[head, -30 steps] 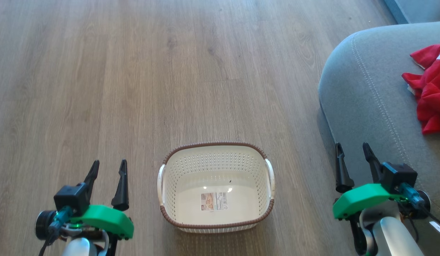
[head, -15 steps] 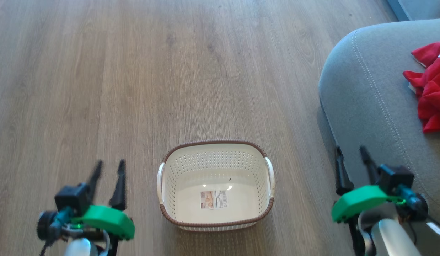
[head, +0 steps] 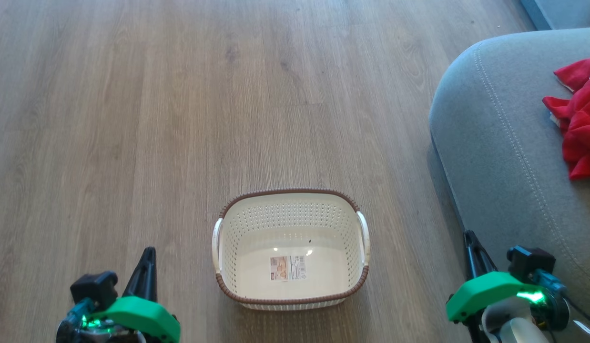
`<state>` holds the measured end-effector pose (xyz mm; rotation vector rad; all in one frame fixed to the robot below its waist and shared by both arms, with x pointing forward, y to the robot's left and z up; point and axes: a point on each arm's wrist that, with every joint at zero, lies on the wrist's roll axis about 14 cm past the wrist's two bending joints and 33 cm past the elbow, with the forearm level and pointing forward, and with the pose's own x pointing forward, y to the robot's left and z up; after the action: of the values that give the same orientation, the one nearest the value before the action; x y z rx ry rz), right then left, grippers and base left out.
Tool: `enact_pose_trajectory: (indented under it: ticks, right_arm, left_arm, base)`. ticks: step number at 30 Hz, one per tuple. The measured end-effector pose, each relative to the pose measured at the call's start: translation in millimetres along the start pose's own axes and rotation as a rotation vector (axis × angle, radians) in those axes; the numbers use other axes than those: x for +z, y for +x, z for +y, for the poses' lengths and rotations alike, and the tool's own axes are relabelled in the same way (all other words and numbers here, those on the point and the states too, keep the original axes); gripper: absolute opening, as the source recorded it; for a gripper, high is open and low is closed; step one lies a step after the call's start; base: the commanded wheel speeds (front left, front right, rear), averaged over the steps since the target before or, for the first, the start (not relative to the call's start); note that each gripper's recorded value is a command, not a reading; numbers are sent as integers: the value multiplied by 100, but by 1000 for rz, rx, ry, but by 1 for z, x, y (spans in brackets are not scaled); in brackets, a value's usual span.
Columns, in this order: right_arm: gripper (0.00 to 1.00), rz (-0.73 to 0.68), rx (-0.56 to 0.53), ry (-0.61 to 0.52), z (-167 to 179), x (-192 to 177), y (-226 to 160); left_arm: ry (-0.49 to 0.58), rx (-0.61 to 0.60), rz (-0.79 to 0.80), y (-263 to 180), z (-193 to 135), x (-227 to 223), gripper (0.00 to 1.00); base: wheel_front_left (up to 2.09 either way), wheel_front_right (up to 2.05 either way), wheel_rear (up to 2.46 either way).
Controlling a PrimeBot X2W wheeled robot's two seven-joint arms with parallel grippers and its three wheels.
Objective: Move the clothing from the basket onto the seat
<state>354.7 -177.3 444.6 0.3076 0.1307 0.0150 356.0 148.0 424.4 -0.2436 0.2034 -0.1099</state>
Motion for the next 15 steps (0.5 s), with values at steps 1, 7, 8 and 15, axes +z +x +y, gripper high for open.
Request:
enact_pose_trajectory:
  ticks: [1, 7, 8, 15]
  right_arm:
    - [0, 1, -2, 10, 0, 0, 0]
    - [0, -4, -16, 77, -2, 2, 1]
    - [0, -8, -17, 87, -2, 3, 1]
    - [0, -6, -35, 176, -5, 4, 2]
  left_arm:
    - [-11, 3, 1, 0, 0, 0, 0]
    - [-77, 20, 3, -1, 3, 1, 0]
    - [-88, 23, 4, -1, 4, 1, 0]
    - [-178, 45, 0, -1, 8, 3, 0]
  base:
    - [0, 0, 0]
    - [0, 0, 0]
    - [0, 0, 0]
    - [0, 0, 0]
